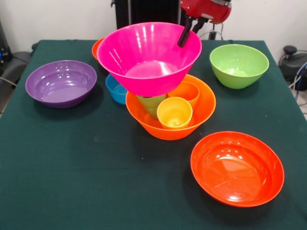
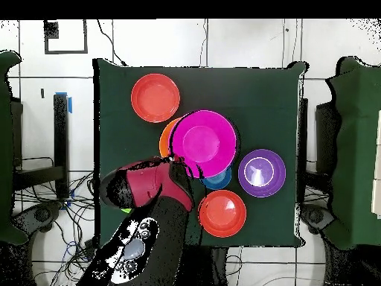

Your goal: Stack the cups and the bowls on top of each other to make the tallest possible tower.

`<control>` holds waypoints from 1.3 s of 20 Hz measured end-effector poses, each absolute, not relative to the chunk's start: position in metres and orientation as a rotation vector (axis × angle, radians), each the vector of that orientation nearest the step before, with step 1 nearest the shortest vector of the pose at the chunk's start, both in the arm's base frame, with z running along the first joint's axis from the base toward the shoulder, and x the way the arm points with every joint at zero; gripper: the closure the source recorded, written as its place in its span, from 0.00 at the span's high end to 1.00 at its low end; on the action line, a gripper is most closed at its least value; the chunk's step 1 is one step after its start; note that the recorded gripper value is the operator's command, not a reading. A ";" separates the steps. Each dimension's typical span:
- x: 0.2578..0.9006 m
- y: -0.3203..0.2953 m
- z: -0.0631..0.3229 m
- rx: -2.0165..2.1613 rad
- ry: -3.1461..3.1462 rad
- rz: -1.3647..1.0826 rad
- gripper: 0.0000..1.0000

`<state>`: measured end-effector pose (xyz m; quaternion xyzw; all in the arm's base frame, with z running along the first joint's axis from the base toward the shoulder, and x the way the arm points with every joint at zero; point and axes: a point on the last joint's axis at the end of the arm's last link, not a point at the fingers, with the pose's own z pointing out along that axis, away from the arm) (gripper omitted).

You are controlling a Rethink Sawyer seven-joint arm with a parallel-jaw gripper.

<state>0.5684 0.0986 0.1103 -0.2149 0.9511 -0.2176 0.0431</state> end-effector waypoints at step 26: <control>0.566 0.108 0.105 -0.576 2.888 -0.622 0.00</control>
